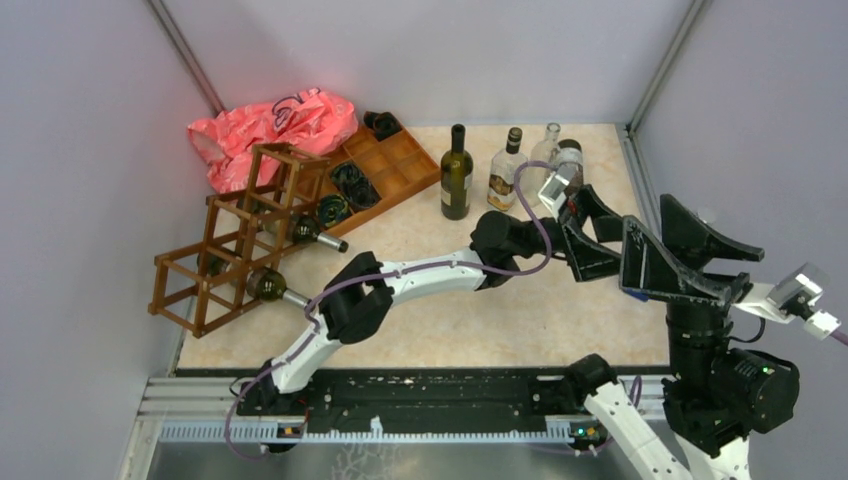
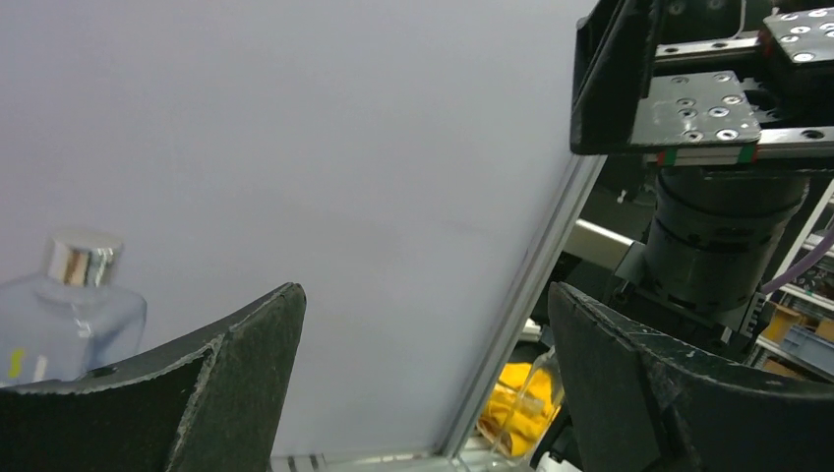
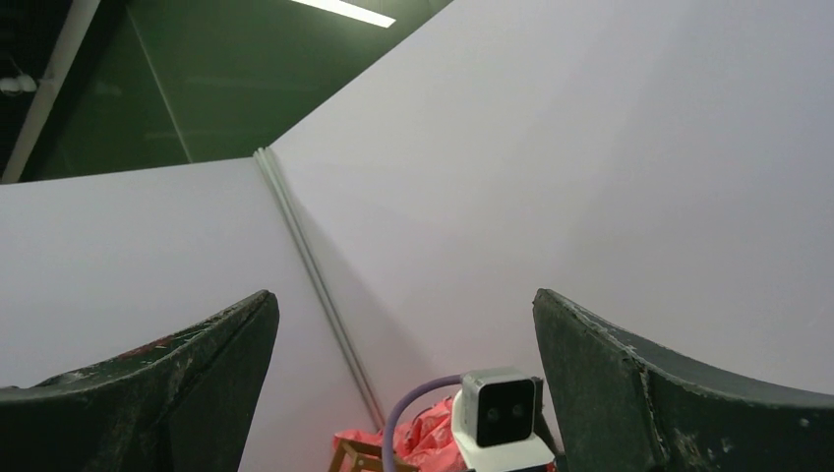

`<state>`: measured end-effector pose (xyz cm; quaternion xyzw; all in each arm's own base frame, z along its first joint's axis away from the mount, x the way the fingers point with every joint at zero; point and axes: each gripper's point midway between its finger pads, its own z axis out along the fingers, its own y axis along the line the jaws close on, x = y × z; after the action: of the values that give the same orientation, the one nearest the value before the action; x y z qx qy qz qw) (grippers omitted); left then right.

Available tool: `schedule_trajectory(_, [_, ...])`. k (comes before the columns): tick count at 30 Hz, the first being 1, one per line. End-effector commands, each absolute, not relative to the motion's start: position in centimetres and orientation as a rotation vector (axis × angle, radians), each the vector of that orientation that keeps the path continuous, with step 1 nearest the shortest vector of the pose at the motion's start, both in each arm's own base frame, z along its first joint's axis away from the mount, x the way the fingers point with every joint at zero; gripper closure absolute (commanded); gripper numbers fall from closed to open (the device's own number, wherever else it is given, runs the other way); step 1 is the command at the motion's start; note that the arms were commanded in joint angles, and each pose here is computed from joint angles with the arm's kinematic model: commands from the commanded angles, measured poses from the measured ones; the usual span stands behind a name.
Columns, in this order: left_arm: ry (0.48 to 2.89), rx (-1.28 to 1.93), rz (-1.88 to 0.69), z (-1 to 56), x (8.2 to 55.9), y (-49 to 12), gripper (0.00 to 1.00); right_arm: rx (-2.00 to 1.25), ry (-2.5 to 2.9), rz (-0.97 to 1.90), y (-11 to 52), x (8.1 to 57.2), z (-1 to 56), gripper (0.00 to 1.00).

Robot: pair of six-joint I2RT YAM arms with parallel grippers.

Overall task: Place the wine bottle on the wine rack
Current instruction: Pick up the wine bottle from the center of the board.

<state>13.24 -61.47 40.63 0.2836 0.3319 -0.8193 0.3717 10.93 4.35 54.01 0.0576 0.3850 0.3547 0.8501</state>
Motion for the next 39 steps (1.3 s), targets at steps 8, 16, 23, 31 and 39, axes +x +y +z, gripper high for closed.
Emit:
schedule_trajectory(8, [0.845, 0.794, -1.927, 41.0, 12.5, -59.5, 0.02, 0.197, 0.903, 0.660, 3.0, 12.5, 55.0, 0.01])
schedule_trajectory(16, [1.417, 0.870, -1.320, 33.0, 17.7, -55.9, 0.02, 0.150, 1.213, 0.329, 0.5, 16.3, 58.1, 0.01])
schedule_trajectory(23, [1.552, 0.860, -0.992, 34.6, 24.1, -49.3, 0.02, 0.136, 1.438, 0.397, -1.0, 17.7, 54.7, 0.02])
schedule_trajectory(31, [1.550, 0.706, -0.797, 38.3, 29.8, -40.4, 0.02, -0.038, 1.427, 0.253, 2.6, 17.7, 55.0, 0.02])
schedule_trajectory(39, [1.496, 0.623, -0.783, 39.6, 29.7, -35.0, 0.02, -0.276, 1.112, 0.315, 9.4, 15.9, 60.0, 0.01])
